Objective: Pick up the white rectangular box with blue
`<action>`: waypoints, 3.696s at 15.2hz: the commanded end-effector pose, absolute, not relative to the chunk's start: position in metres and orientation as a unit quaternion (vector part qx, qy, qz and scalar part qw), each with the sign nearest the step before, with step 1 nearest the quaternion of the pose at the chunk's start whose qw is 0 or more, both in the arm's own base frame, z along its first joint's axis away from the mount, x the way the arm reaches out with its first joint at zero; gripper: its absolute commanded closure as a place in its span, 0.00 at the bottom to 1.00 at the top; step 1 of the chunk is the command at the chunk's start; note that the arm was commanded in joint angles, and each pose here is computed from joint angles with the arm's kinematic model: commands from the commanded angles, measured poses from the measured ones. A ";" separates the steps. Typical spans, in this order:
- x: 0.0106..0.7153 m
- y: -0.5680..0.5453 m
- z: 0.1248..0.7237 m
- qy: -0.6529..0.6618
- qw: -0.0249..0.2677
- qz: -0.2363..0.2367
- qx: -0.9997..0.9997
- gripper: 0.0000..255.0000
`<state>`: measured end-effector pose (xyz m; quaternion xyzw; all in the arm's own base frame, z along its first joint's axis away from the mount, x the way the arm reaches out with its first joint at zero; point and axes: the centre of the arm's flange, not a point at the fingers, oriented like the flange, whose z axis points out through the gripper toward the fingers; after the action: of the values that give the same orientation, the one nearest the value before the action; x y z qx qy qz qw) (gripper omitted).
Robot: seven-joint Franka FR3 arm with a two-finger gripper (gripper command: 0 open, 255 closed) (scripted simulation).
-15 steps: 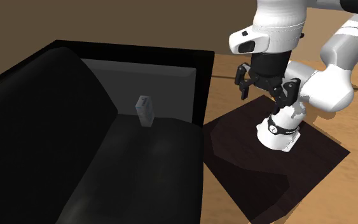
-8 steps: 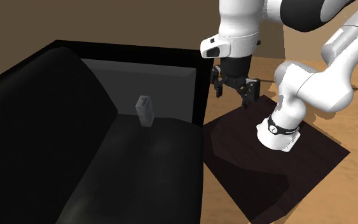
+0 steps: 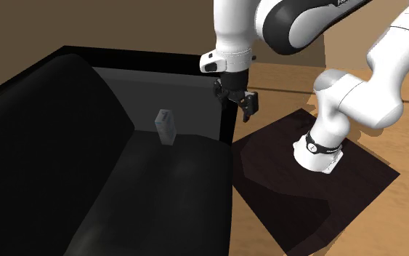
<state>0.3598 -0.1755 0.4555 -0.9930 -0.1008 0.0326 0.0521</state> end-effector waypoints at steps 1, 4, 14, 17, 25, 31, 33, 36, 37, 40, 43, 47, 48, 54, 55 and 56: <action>0.367 -0.198 0.446 -0.107 0.049 0.031 -0.993 0.00; 0.379 -0.231 0.430 -0.116 0.044 0.029 -0.992 0.00; 0.422 -0.339 0.379 -0.143 0.031 0.023 -0.989 0.00; 0.437 -0.371 0.364 -0.152 0.026 0.021 -0.988 0.00; 0.478 -0.456 0.326 -0.174 0.015 0.016 -0.985 0.00; 0.478 -0.458 0.299 -0.174 0.015 0.016 -0.984 0.00; 0.478 -0.458 0.285 -0.174 0.015 0.016 -0.984 0.00; 0.478 -0.457 0.285 -0.174 0.015 0.016 -0.984 1.00; 0.478 -0.457 0.285 -0.174 0.015 0.016 -0.984 1.00; 0.478 -0.457 0.285 -0.174 0.015 0.016 -0.984 1.00; 0.479 -0.457 0.285 -0.174 0.015 0.016 -0.984 1.00; 0.478 -0.458 0.296 -0.174 0.015 0.016 -0.984 1.00; 0.478 -0.458 0.301 -0.174 0.015 0.016 -0.984 1.00; 0.478 -0.458 0.333 -0.174 0.015 0.016 -0.984 1.00; 0.478 -0.458 0.338 -0.174 0.015 0.016 -0.984 1.00; 0.478 -0.458 0.343 -0.174 0.015 0.016 -0.984 1.00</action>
<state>0.4791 -0.4581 0.3373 -0.9844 -0.1744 0.0162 0.0154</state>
